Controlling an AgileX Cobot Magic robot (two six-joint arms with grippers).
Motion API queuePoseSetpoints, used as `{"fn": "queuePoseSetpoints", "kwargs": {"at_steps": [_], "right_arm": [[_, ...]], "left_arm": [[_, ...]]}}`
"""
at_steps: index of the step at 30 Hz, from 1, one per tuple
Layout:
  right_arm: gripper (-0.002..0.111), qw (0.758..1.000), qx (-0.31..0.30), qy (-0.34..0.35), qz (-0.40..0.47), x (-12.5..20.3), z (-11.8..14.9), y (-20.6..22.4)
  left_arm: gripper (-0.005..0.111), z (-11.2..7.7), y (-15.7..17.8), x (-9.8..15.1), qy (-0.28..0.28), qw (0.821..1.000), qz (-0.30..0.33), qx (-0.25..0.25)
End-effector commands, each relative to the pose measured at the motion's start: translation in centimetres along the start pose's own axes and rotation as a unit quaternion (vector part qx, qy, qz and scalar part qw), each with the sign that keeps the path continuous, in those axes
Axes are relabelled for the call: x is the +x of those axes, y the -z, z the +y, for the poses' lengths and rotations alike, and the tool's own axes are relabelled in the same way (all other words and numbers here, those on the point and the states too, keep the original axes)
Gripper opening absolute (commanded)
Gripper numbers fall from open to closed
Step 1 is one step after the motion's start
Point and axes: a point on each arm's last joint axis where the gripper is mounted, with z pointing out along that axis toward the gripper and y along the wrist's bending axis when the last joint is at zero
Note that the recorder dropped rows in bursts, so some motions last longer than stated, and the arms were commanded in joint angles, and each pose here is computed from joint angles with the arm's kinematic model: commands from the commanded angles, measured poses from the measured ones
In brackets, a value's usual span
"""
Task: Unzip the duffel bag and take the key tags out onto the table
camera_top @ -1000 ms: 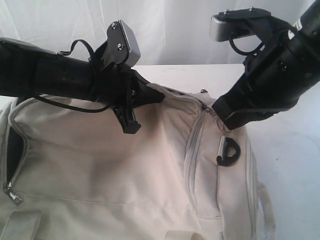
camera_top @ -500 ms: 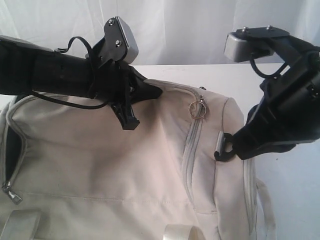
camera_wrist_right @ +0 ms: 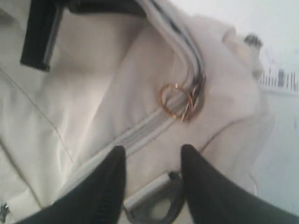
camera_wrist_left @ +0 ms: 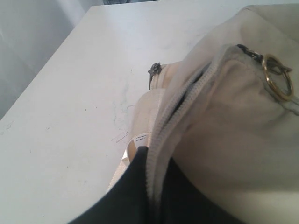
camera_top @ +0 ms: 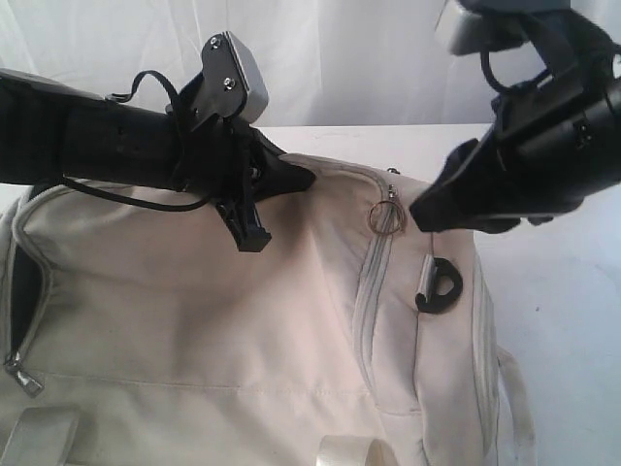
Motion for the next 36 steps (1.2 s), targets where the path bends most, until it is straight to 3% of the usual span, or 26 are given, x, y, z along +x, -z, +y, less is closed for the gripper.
{"fn": "queuePoseSetpoints", "kwargs": {"at_steps": [1,3,7,17,22,32,36], "right_arm": [[0.068,0.998,0.01,0.043,-0.042,-0.8,-0.4,-0.4],[0.07,0.996,0.013,0.079,-0.035,-0.9,-0.7,-1.1],[0.064,0.99,0.008,0.141,-0.007,-0.9,-1.3,-3.0],[0.057,0.99,0.003,0.135,0.027,-0.9,-2.4,-6.5],[0.045,0.991,0.006,0.131,0.029,-1.0,-2.8,-7.6],[0.001,0.986,0.012,0.16,0.033,-1.0,-2.9,-7.5],[0.0,0.985,0.011,0.169,0.039,-0.8,-2.7,-6.7]], "left_arm": [[0.0,0.5,0.9,-1.3,-0.019,0.999,-0.03,-0.017],[0.0,0.5,0.9,-1.3,-0.019,0.999,-0.03,-0.017],[0.0,0.5,0.9,-1.3,-0.019,0.999,-0.03,-0.017],[0.0,0.5,0.9,-1.3,-0.019,0.999,-0.03,-0.017],[0.0,0.5,0.9,-1.3,-0.019,0.999,-0.03,-0.017],[0.0,0.5,0.9,-1.3,-0.019,0.999,-0.03,-0.017],[0.0,0.5,0.9,-1.3,-0.019,0.999,-0.03,-0.017]]}}
